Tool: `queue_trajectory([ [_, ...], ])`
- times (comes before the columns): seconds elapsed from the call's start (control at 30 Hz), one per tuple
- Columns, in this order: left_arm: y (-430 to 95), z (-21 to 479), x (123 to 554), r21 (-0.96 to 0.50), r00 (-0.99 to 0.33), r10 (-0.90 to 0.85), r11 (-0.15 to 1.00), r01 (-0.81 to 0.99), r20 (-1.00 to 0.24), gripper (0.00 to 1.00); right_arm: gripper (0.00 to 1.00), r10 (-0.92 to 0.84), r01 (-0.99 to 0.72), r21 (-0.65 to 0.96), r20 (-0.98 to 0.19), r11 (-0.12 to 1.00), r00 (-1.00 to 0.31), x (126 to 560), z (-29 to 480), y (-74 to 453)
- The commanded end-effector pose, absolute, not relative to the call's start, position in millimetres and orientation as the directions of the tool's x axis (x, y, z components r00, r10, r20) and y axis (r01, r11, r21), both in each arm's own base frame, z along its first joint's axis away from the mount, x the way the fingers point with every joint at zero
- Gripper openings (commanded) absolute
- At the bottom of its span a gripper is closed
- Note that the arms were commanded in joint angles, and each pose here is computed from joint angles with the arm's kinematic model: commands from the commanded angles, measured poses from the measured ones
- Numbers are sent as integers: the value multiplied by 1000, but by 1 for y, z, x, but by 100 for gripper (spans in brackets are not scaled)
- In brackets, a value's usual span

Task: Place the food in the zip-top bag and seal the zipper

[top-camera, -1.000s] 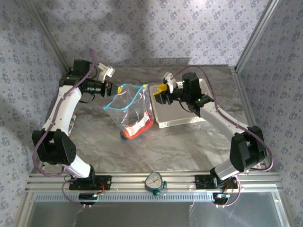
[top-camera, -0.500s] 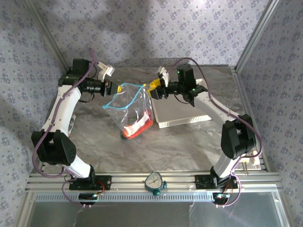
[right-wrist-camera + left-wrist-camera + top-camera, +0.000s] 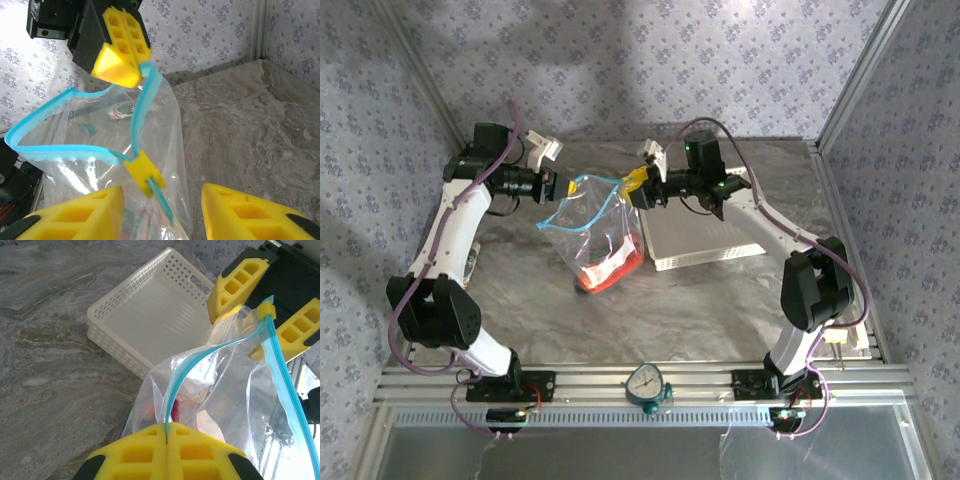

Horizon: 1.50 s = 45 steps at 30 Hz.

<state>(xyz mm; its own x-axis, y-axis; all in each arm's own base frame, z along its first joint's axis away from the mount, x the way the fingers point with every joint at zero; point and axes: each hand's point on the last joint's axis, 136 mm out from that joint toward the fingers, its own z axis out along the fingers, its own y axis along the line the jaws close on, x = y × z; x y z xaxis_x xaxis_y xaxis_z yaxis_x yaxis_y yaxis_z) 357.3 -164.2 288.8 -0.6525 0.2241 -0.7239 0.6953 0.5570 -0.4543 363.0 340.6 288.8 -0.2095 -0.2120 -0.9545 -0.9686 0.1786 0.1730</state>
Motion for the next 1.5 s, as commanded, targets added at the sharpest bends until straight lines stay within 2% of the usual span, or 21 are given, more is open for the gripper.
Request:
queue_trajectory([
  [0.0,-171,300,355,-460,-636,225,521,719,-738,3,40,-221,-977,168,-956,130,-194,357,294,348],
  [0.13,-172,303,356,-456,-632,223,523,720,-742,3,27,-265,-969,190,-937,160,-227,359,287,350],
  [0.2,-172,304,356,-454,-630,221,524,720,-744,3,1,-286,-960,198,-925,196,-249,363,283,348],
  [0.23,-171,304,356,-455,-632,218,527,718,-744,4,0,-293,-956,203,-920,212,-260,365,282,347],
  [0.43,-167,311,359,-439,-631,182,575,691,-754,7,0,-258,-944,181,-932,274,-254,372,292,336],
  [0.53,-155,317,365,-387,-611,137,662,642,-780,11,0,-236,-939,162,-942,304,-239,371,300,331],
  [0.7,-115,339,368,-300,-531,1,824,481,-847,24,0,-234,-910,167,-934,380,-270,379,301,321],
  [0.77,-104,345,362,-303,-491,-57,846,439,-870,34,0,-234,-901,182,-928,394,-289,382,297,318],
  [0.93,-100,332,335,-339,-474,-116,842,420,-873,44,0,-223,-882,214,-918,420,-328,393,291,314],
  [1.27,-79,253,322,-422,-572,-228,877,232,-788,51,0,-221,-880,239,-910,410,-350,398,293,313],
  [1.47,-80,236,328,-559,-587,-341,794,239,-735,57,0,-222,-883,246,-909,399,-353,396,292,314],
])
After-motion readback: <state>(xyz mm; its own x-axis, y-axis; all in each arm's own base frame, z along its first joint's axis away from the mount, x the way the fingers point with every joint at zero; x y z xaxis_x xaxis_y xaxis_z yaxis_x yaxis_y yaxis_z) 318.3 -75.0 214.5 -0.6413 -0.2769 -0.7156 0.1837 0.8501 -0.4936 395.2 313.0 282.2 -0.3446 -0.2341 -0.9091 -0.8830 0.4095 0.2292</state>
